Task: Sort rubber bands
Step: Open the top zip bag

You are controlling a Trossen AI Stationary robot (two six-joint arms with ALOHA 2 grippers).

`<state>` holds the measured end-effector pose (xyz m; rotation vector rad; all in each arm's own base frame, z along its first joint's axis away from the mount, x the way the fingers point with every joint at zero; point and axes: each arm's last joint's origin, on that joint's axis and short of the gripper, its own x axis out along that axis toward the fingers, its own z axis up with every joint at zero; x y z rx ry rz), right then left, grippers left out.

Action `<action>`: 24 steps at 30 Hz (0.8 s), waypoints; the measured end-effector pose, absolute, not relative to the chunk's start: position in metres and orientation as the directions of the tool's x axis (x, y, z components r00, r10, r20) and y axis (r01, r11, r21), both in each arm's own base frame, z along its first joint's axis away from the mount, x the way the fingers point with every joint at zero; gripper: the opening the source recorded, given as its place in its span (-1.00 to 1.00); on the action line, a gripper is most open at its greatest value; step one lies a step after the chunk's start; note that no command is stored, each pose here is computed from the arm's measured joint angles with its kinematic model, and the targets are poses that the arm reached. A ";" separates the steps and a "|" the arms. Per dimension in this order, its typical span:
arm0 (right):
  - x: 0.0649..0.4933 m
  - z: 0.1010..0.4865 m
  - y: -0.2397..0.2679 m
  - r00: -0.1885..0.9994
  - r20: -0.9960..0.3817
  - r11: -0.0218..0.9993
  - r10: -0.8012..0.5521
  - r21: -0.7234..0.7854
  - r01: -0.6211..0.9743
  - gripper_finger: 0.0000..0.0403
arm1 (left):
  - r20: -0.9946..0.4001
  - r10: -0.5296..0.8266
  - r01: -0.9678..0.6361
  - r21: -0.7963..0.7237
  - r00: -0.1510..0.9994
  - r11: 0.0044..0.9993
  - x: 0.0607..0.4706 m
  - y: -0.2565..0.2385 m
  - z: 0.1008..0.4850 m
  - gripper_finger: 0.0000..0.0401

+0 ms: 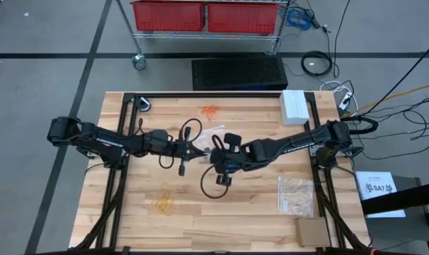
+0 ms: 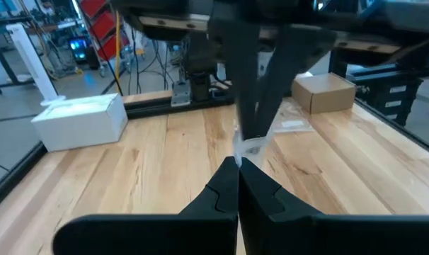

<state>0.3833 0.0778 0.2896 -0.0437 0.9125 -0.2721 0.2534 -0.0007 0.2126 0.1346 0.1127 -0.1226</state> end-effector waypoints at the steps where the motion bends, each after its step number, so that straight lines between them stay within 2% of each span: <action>1: 0.383 0.290 0.079 0.581 -0.775 0.965 -0.248 -0.147 0.215 -1.00 | -0.118 -0.113 0.128 0.127 0.986 0.984 0.253 -0.001 0.213 -1.00; 9: 0.383 0.263 0.080 0.571 -0.776 0.952 -0.267 -0.118 0.284 -1.00 | -0.118 -0.108 0.122 0.122 0.987 0.985 0.253 -0.001 0.213 -1.00; 15: 0.379 0.251 0.072 0.537 -0.722 0.885 -0.436 -0.238 0.399 -1.00 | -0.123 -0.121 0.136 0.121 0.985 0.983 0.253 -0.004 0.212 -1.00; 19: 0.387 0.255 0.074 0.622 -0.666 0.905 -0.412 -0.217 0.367 -1.00 | -0.123 -0.128 0.143 0.121 0.984 0.982 0.253 -0.006 0.212 -1.00; 24: 0.392 0.244 0.067 0.669 -0.662 0.936 -0.338 -0.161 0.313 -1.00 | -0.124 -0.121 0.136 0.123 0.985 0.983 0.253 -0.007 0.212 -1.00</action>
